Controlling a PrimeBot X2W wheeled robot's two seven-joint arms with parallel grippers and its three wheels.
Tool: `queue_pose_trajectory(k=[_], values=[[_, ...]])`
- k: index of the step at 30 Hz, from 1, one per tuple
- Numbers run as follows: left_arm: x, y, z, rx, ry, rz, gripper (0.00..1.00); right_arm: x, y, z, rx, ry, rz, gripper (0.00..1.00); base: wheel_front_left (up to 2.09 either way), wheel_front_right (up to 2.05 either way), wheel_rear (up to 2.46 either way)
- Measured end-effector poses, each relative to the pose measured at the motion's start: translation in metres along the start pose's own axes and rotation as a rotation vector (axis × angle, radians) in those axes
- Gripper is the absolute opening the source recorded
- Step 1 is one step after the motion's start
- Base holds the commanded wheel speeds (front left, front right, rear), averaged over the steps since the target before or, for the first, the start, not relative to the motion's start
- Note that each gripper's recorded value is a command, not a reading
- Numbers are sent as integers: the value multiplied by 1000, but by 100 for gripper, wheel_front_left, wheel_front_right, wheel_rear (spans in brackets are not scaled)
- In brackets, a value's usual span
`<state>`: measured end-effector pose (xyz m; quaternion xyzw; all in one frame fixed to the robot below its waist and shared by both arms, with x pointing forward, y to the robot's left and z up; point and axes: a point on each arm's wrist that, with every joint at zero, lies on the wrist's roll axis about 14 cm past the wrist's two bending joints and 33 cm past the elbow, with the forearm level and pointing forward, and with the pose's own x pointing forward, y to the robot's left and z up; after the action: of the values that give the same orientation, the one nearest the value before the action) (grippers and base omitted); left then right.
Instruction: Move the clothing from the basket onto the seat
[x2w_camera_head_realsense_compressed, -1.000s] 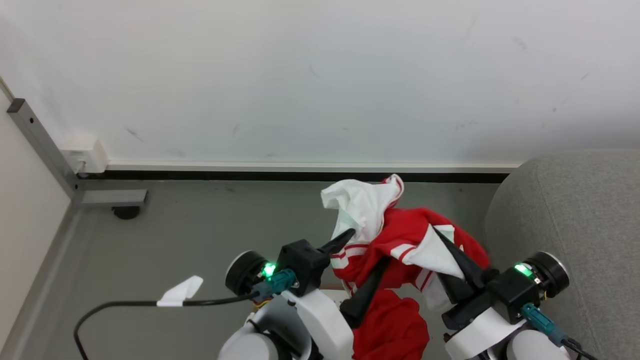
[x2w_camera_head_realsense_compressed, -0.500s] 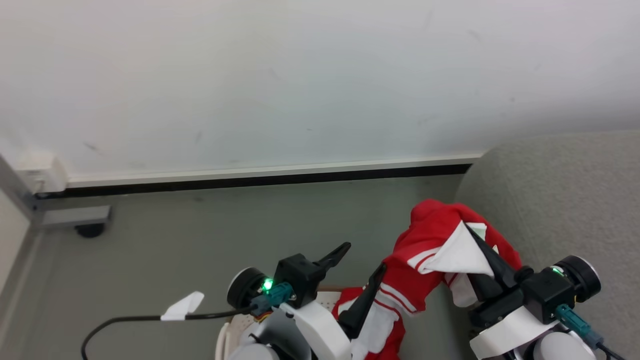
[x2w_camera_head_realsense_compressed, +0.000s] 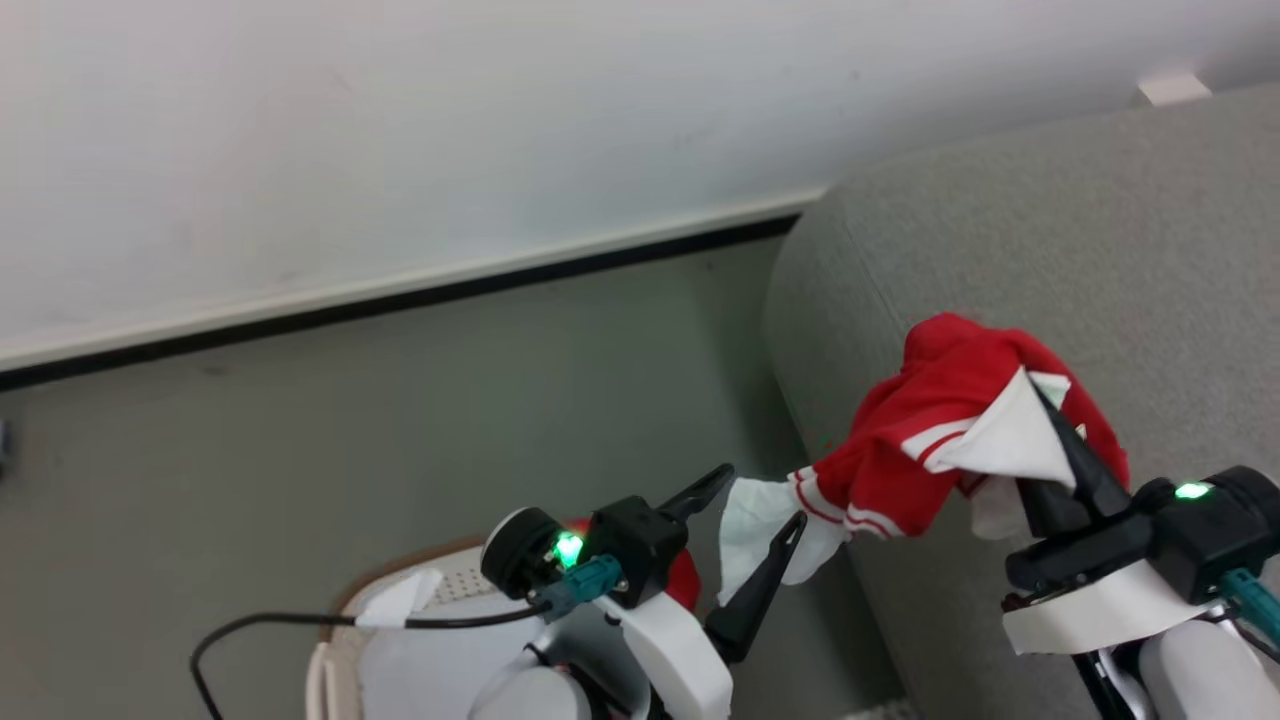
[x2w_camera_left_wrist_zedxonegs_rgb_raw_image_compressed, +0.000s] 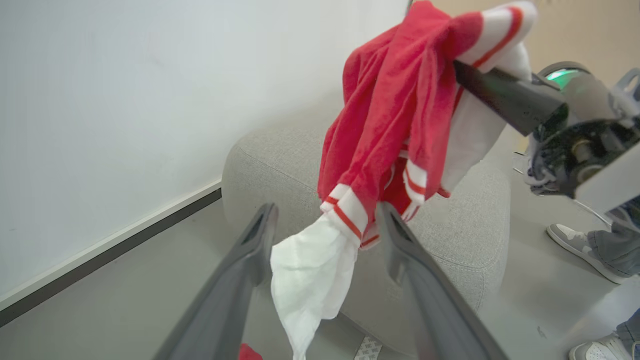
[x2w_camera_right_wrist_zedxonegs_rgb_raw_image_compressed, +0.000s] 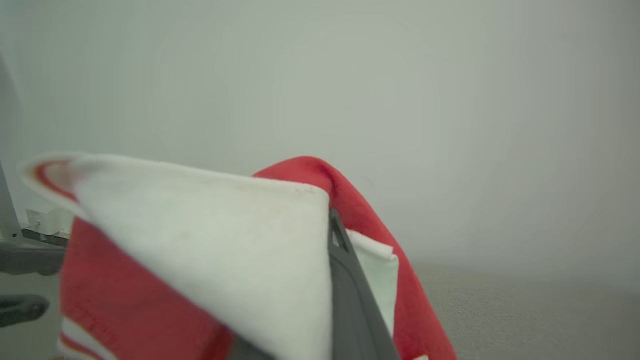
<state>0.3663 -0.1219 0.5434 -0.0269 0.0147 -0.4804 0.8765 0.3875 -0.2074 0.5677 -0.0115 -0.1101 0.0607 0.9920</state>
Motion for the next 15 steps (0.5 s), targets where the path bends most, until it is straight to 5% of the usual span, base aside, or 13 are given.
queue_pose_trajectory(k=[7, 15], values=[[35, 7, -19, -14, 3, -74, 100, 4, -46, -19, -12, 51, -123, 0, 0, 0, 0], [73, 42, -49, -31, -3, -101, 100, 55, -113, -19, -105, 27, -218, 0, 0, 0, 0]])
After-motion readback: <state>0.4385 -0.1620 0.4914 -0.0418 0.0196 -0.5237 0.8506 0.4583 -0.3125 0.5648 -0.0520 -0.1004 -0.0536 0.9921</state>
